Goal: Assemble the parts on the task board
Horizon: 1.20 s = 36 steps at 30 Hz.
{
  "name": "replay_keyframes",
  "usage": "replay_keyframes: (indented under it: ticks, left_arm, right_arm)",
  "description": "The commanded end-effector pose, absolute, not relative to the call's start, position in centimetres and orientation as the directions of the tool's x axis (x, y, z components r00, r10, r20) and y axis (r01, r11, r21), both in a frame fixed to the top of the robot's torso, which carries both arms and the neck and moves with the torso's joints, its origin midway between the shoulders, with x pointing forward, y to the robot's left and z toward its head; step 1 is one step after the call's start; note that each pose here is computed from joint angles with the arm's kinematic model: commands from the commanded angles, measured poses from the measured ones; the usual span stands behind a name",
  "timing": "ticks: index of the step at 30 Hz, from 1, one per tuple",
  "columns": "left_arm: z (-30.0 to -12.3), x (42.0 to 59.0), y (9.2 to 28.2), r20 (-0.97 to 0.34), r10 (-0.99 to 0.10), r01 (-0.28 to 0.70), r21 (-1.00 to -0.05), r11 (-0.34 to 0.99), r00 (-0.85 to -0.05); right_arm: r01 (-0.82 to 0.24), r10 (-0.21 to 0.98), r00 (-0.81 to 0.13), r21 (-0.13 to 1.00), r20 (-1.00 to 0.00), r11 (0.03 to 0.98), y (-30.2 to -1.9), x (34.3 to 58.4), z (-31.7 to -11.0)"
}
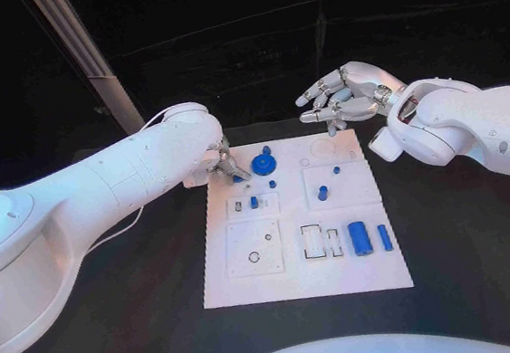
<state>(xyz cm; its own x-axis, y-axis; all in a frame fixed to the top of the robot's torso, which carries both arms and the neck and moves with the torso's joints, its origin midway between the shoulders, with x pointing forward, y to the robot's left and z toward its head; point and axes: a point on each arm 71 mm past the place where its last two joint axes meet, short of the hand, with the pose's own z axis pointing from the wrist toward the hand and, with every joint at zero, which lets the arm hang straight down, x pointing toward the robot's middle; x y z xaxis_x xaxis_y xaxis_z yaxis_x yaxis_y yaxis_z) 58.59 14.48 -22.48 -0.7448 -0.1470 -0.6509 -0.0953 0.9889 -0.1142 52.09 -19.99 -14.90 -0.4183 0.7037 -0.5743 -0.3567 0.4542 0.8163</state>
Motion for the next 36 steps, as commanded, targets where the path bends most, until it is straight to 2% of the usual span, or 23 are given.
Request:
replay_keyframes:
  ticks: [1, 22, 36]
  left_arm:
    - [-22.74, 58.44, 14.54, -0.638, -0.126, -0.073, -0.109, 0.991, -0.76]
    - [-22.68, 58.34, 14.97, -0.642, -0.133, -0.063, -0.132, 0.989, -0.755]
    - [-22.11, 58.71, 15.34, -0.7, -0.165, -0.083, -0.149, 0.985, -0.695]
  right_arm:
    - [-0.36, 0.698, -0.428, 0.817, -0.574, 0.451, -19.88, 52.08, -14.81]
    - [-0.356, 0.697, -0.43, 0.817, -0.574, 0.453, -19.95, 52.19, -14.88]
    - [-0.356, 0.698, -0.427, 0.817, -0.575, 0.454, -20.02, 52.24, -14.89]
